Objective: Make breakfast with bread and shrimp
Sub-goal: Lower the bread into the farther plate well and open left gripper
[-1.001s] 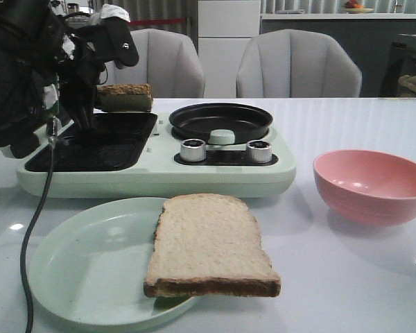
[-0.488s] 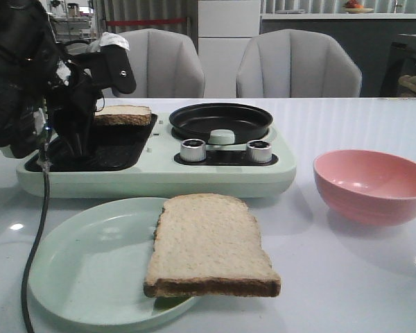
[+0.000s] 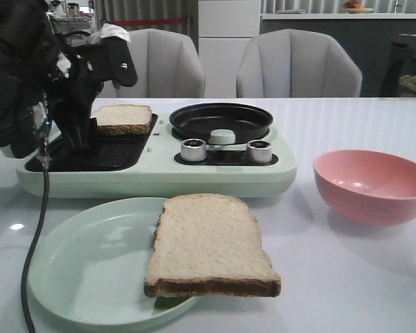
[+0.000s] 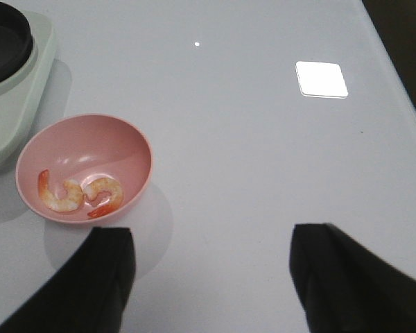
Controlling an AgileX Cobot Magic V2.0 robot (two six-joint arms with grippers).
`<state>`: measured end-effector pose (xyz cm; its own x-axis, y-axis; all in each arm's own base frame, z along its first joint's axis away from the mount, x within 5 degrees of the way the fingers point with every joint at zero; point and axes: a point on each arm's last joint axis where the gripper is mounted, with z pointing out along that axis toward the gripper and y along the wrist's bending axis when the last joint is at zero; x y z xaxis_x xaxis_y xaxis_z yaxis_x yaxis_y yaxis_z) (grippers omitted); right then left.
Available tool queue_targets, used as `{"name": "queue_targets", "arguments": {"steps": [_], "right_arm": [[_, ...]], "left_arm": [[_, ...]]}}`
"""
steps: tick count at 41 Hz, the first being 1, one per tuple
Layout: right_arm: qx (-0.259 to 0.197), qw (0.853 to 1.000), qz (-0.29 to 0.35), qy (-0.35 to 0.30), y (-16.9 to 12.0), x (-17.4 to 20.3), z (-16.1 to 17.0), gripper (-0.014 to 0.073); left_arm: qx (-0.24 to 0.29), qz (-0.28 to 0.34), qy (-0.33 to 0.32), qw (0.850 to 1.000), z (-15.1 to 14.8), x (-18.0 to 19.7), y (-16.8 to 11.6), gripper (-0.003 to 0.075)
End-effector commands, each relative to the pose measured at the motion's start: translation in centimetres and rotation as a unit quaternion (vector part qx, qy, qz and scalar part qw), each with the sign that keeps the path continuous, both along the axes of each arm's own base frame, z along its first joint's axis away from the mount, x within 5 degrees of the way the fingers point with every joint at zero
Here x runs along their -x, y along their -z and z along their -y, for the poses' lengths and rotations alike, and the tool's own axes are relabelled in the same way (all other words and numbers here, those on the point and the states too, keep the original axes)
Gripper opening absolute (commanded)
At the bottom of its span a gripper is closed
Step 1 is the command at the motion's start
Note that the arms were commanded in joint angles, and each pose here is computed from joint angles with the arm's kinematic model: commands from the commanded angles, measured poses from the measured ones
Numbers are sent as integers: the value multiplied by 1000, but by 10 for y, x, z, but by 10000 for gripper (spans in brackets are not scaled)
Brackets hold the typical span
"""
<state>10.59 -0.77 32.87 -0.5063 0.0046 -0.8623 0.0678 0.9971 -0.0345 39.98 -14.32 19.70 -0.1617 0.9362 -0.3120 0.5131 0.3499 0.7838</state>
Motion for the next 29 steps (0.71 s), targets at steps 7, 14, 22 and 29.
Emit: {"name": "queue_targets", "arguments": {"steps": [7,14,22,29], "right_arm": [[12,999,48,-4,-16,-4,0,578],[12,999,48,-4,-16,-4,0,578],[12,999,48,-4,-16,-4,0,578],[12,999,48,-4,-16,-4,0,578]], "left_arm": [[35,79,12,996,13,22,-69,477],[60,70,-23,995,13,43,-77,465],[86,-24,-66,994,13,73,-86,460],[169,-73,-71,980,12,107,-115,459]]}}
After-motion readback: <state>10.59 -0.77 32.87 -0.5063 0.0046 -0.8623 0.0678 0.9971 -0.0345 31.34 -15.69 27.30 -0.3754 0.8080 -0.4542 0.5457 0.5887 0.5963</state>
